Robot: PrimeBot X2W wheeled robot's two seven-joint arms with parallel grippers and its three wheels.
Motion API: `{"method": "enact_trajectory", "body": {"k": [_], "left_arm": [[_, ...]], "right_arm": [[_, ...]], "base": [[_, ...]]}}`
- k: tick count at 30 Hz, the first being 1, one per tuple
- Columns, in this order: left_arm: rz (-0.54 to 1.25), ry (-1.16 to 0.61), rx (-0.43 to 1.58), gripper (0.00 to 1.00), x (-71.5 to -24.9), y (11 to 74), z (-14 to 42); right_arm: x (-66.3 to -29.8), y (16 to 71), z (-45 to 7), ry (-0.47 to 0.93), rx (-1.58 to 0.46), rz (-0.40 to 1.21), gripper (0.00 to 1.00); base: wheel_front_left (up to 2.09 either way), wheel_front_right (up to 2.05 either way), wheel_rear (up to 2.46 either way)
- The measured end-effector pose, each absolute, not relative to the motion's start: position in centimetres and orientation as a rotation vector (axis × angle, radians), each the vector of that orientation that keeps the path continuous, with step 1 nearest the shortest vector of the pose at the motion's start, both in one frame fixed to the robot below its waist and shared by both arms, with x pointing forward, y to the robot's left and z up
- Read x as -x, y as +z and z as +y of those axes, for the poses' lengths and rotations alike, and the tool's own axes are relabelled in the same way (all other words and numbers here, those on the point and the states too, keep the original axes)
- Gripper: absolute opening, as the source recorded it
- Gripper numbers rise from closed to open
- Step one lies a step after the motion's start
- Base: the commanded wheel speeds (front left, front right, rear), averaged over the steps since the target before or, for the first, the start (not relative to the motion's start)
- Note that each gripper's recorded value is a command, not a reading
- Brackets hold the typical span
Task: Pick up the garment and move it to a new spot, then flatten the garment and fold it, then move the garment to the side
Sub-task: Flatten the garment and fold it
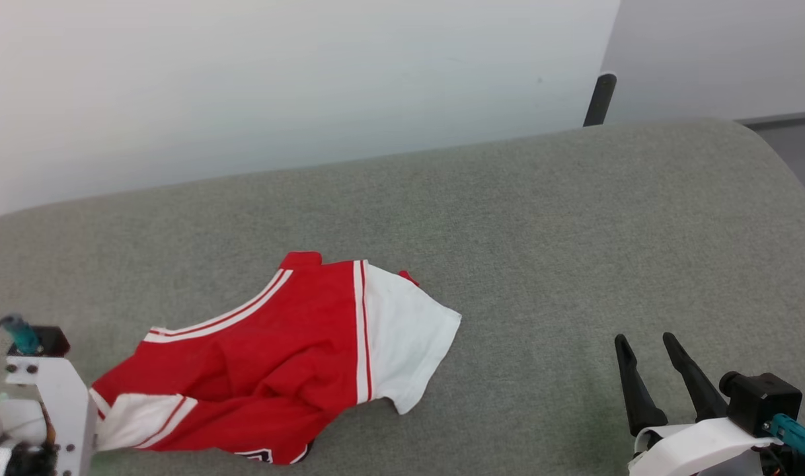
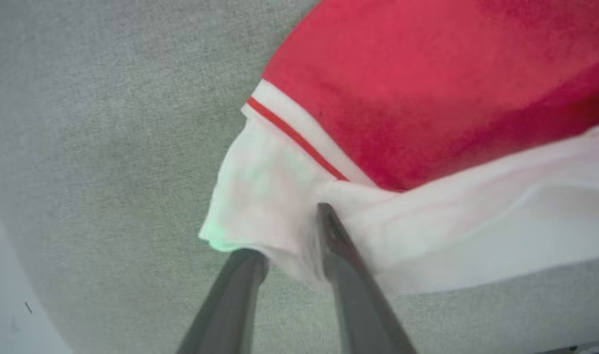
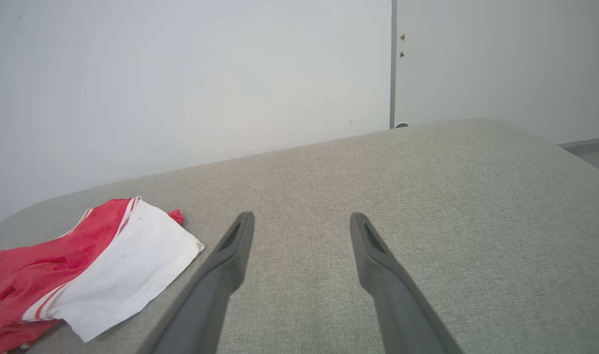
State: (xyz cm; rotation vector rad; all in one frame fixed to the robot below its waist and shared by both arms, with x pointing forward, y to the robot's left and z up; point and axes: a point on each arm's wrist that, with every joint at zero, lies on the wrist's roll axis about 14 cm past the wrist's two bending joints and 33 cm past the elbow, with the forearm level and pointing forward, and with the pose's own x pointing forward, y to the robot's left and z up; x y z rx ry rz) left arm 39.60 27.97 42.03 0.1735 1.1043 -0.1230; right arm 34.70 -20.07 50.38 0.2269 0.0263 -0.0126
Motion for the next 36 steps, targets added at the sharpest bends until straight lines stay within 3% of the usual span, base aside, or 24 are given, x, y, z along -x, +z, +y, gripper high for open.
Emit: {"method": "enact_trajectory", "body": {"k": [9,24,36], "left_arm": [[1.056,-0.077,-0.131,1.00,-39.0,43.4,28.8],[0.710,-0.097,-0.101,1.00,-38.6,49.8,27.4],[0.436,-0.089,-0.051,1.00,-35.6,49.8,26.5]], "right_arm": [[-34.2,50.9,-19.6,0.004,-0.230,0.016,1.00],[-33.3,52.5,-18.3,0.053,-0.223,-0.028,1.00],[-33.3,52.8,-15.6,0.138,-0.222,-0.012,1.00]], "base": [[0.00,0.00,0.00],[0.00,0.00,0.00],[0.00,0.00,0.00]]}}
